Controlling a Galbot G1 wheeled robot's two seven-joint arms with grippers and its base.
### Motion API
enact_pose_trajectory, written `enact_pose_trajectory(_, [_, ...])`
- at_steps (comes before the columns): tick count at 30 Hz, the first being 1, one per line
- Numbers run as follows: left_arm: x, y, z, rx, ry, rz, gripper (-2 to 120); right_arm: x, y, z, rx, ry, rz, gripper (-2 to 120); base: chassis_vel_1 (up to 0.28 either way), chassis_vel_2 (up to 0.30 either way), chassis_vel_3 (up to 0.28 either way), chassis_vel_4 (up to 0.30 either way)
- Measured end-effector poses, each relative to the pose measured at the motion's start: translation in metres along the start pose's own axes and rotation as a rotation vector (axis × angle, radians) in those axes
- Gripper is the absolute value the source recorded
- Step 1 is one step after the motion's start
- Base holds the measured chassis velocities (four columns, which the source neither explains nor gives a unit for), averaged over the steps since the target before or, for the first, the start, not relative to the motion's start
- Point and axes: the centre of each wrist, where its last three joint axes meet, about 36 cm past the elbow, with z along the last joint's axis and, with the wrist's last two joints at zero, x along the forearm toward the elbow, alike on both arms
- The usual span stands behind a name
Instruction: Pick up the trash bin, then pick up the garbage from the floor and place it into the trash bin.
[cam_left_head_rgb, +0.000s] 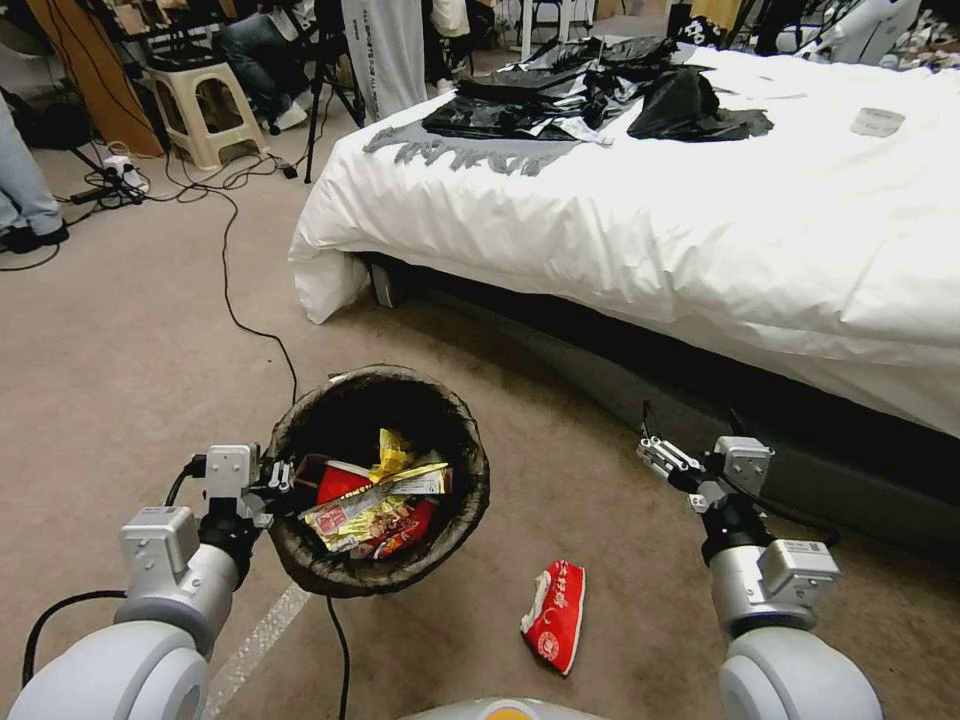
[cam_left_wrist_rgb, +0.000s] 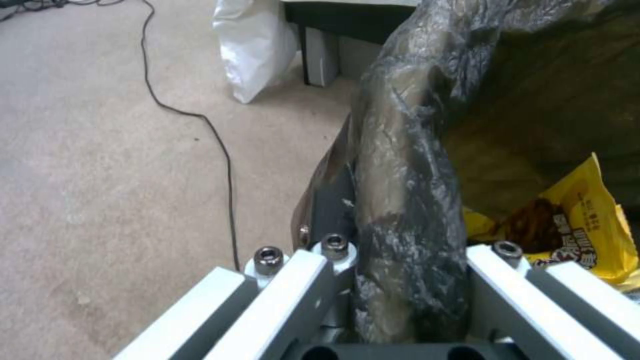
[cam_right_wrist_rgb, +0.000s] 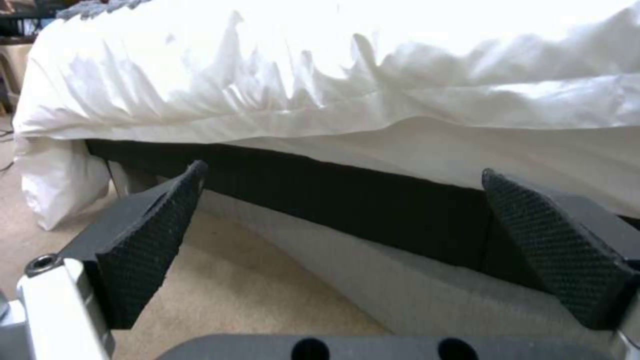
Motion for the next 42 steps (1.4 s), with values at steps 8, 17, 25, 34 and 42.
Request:
enact_pose_trajectory(8, [0.000,0.000,0.000,-0.004,0.000,0.001,1,-0.001,0.003,0.002,-0.003,0.006,-0.007,100,0.000,0.000,0.000,0.000])
enact_pose_trajectory(17, [0.000,0.000,0.000,-0.002,-0.001,0.001,1,-0.004,0.004,0.006,-0.003,0.009,-0.010,100,0.016,-0.015,-0.021,0.025])
enact_pose_trajectory(25, [0.000,0.000,-0.001,-0.002,-0.004,-0.003,1,-0.007,0.004,0.008,-0.004,0.010,-0.002,100,0.000,0.000,0.000,0.000])
enact_pose_trajectory(34, [0.000,0.000,-0.001,-0.002,-0.005,-0.006,1,-0.008,0.009,0.012,-0.004,0.046,-0.002,100,0.000,0.000,0.000,0.000])
enact_pose_trajectory(42, [0.000,0.003,-0.001,-0.009,0.000,-0.006,1,-0.009,0.023,0.025,-0.079,0.232,-0.093,100,0.000,0.000,0.000,0.000])
